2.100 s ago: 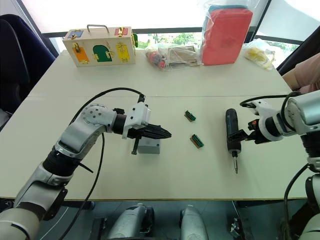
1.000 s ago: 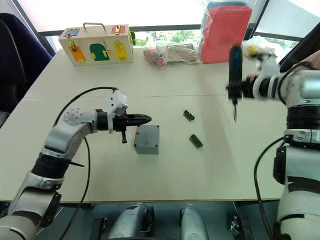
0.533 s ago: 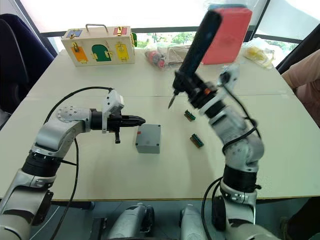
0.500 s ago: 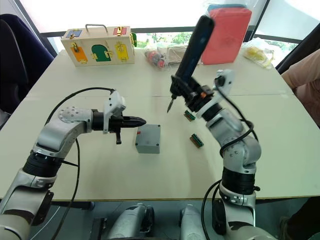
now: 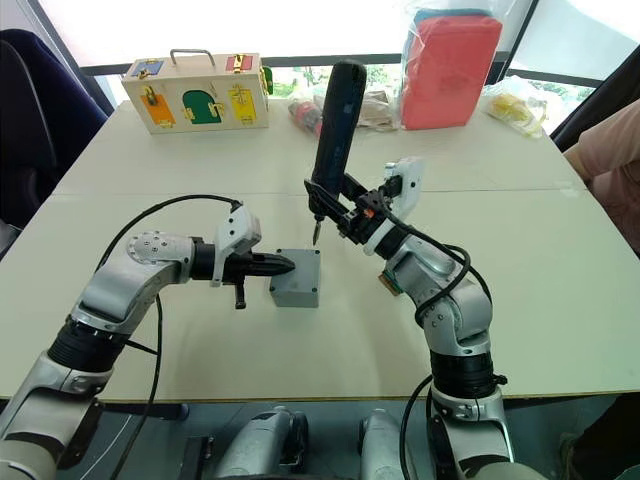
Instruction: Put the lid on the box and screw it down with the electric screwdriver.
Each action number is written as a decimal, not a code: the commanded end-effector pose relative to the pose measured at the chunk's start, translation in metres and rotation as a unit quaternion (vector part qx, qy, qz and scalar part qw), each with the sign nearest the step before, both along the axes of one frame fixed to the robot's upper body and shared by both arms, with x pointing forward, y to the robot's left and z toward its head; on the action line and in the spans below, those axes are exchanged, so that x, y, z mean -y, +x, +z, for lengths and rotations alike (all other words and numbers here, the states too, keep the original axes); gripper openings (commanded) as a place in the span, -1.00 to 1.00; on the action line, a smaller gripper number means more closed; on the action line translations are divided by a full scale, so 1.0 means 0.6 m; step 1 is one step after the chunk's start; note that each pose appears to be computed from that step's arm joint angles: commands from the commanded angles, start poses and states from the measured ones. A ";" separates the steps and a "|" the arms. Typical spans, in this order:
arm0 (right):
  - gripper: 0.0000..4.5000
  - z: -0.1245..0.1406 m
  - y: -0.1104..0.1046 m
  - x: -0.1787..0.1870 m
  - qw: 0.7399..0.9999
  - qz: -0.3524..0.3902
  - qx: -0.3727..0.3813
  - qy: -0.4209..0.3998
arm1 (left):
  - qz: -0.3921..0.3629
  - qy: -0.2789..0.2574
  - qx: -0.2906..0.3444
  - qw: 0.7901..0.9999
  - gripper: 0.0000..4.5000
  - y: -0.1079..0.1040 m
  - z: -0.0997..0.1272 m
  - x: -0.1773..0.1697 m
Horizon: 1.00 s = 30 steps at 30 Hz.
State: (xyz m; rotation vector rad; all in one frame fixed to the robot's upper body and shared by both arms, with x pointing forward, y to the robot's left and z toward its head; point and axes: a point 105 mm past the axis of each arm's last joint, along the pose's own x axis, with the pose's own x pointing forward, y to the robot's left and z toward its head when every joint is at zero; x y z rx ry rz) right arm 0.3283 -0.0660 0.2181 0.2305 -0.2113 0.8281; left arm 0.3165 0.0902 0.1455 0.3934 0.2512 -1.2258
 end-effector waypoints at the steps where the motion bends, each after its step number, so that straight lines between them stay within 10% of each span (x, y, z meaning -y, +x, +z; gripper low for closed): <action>1: -0.19 0.020 -0.011 -0.004 0.999 0.000 0.042 -0.003 | -0.011 0.008 0.006 1.000 -1.00 -0.006 -0.002 0.009; 30: -0.19 -0.102 -0.009 -0.023 0.993 -0.002 -0.009 -0.118 | -0.018 0.001 0.000 1.000 -1.00 -0.010 -0.001 0.019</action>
